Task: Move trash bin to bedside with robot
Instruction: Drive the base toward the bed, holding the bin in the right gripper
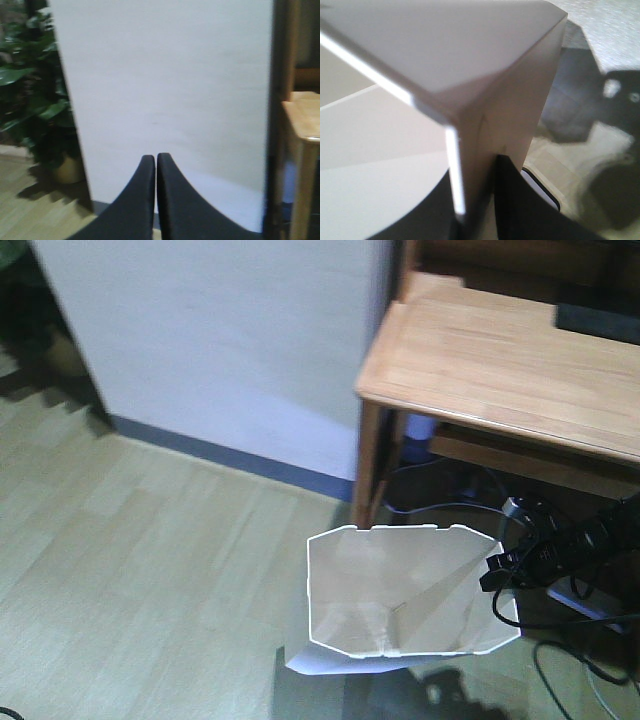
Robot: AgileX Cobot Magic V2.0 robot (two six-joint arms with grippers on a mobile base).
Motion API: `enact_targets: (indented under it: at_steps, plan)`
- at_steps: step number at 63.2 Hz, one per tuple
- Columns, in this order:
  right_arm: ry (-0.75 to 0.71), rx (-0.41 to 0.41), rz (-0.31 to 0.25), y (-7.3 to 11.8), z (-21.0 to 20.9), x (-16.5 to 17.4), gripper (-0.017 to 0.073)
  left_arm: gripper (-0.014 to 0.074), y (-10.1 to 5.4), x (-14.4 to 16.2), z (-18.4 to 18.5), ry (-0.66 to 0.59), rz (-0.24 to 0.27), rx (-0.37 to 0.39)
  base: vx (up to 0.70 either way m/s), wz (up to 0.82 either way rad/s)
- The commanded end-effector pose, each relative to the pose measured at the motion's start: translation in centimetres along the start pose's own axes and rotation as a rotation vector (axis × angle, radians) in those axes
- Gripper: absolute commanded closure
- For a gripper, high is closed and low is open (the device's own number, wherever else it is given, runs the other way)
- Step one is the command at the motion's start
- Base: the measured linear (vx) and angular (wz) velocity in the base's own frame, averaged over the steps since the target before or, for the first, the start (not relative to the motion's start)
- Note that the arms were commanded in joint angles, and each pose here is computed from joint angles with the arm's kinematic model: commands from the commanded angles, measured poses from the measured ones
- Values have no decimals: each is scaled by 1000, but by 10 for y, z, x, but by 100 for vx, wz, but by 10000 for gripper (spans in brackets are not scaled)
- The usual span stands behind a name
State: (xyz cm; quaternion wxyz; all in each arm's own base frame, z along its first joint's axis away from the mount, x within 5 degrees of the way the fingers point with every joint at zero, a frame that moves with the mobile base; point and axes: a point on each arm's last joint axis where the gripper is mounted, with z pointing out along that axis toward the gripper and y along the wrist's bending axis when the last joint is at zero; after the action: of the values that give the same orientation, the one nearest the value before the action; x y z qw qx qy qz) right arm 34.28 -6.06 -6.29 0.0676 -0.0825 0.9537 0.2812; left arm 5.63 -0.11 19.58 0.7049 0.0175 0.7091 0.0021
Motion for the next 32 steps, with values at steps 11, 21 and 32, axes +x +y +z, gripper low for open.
enact_targets:
  at_steps: [11,21,32]
  plan:
    - [-69,-216,-9,30,-27,-20,563,600,0,-3,0,-67,-24,1,-11,66]
    - [-68,-216,-9,30,-27,-20,563,600,0,-3,0,-67,-24,1,-7,59]
    - [-67,-216,-11,30,-27,-19,563,600,0,-3,0,-67,-24,1,-3,57]
